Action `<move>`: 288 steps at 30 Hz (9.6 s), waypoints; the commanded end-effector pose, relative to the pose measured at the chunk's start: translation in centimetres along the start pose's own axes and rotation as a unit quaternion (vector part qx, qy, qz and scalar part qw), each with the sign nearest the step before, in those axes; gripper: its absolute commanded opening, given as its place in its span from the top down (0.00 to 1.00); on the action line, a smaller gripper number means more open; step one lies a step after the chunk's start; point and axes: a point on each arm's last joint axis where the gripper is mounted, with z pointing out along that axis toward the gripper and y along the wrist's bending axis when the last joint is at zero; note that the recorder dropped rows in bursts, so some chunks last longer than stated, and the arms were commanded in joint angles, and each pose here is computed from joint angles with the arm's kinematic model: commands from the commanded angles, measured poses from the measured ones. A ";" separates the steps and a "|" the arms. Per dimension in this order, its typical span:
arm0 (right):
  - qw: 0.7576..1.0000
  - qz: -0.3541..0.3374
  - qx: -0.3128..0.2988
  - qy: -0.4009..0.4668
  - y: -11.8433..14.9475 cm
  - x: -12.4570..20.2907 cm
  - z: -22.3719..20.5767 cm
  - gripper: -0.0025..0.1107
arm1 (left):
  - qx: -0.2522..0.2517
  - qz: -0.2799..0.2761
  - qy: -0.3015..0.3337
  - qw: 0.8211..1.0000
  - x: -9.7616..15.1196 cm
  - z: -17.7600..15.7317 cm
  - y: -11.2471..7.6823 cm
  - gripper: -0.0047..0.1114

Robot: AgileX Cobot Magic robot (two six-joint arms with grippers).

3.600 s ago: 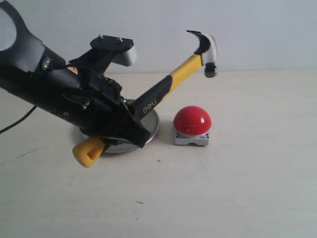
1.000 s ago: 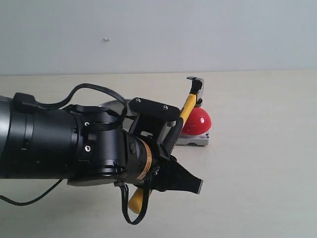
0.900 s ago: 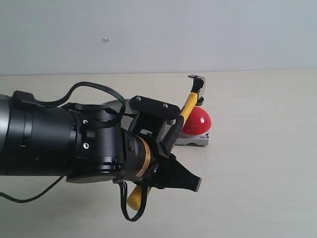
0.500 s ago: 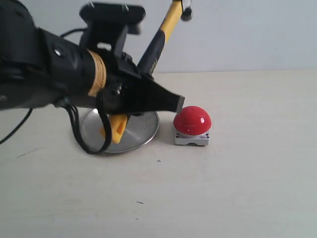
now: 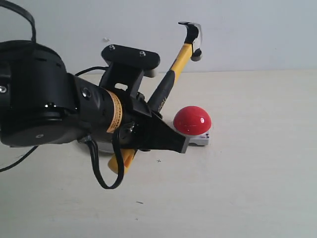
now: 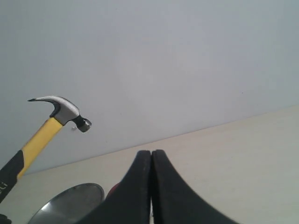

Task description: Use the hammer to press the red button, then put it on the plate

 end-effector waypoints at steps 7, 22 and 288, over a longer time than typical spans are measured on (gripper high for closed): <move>1.000 0.001 -0.001 -0.004 0.0 0.1 0.0 0.98 | 0.019 0.003 0.012 1.000 0.8 2.6 -0.8 0.96; 1.000 0.001 -0.001 -0.004 0.0 0.1 0.0 0.98 | 0.024 0.011 0.029 0.999 1.8 4.6 -1.1 0.96; 1.000 0.000 -0.001 -0.004 0.0 0.1 0.0 0.98 | 0.341 -0.274 -0.151 0.887 -0.1 -1.1 19.1 0.96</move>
